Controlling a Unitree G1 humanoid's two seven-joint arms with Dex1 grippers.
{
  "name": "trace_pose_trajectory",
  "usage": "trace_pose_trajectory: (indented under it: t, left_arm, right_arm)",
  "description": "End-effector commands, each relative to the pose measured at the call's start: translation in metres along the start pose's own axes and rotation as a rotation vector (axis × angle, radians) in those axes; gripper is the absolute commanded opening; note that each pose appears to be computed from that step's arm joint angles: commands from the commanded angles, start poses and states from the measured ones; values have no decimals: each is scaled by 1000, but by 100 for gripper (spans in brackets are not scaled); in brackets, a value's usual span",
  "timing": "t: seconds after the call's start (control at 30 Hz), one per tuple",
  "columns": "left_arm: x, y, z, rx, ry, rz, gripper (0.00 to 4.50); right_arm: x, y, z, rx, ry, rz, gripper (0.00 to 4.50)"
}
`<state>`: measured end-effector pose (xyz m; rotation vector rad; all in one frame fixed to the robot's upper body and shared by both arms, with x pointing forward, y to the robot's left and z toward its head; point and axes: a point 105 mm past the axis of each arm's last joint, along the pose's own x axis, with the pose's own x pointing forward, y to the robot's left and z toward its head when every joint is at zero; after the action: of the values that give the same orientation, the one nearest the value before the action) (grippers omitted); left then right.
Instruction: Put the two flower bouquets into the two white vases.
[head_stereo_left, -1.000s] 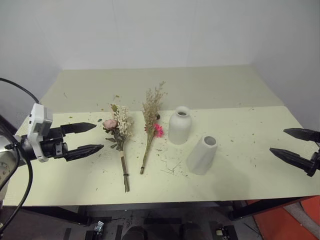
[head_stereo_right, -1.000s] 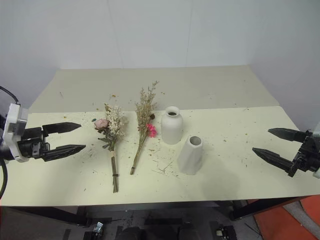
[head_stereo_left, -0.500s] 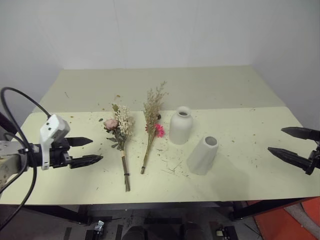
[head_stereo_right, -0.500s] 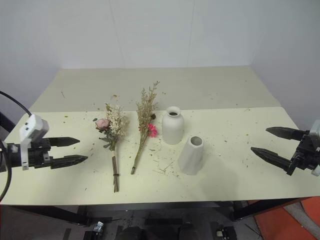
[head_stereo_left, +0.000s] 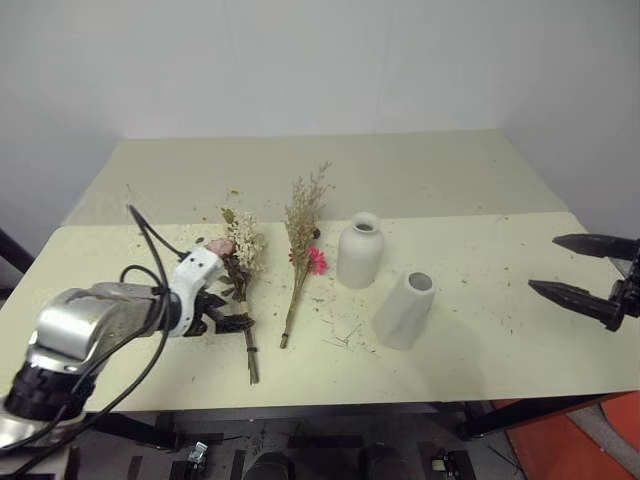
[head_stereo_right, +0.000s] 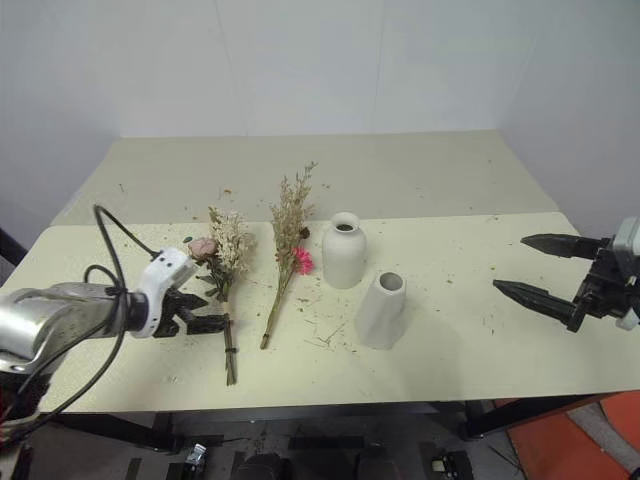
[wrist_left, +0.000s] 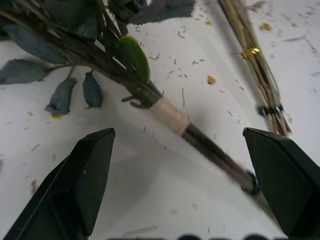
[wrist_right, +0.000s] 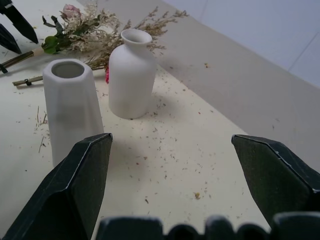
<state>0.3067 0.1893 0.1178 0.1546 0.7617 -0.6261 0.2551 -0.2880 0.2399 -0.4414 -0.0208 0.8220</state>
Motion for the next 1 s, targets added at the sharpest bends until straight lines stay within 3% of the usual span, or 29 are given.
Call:
trace_pose_trajectory:
  t: [0.03,0.13,0.23,0.43,0.63,0.87,1.0]
  left_arm:
    - [10,11,1,-12,44,102,447]
    - [20,15,-2,-14,68,141,447]
    - [27,19,0,-35,61,162,385]
    - [30,29,11,-52,17,212,204]
    - [7,57,25,-92,-71,313,16]
    - [-29,83,62,-117,-279,445,17]
    - [-48,81,103,-125,-478,448,17]
  right_arm:
    - [1,0,12,-57,-12,10,450]
    - [2,2,13,-59,-18,13,450]
    - [2,3,13,-59,-19,12,450]
    - [2,7,14,-54,-28,13,450]
    - [1,10,11,-40,-26,20,450]
    - [5,11,7,-14,-31,35,450]
    - [8,10,6,-7,-41,30,450]
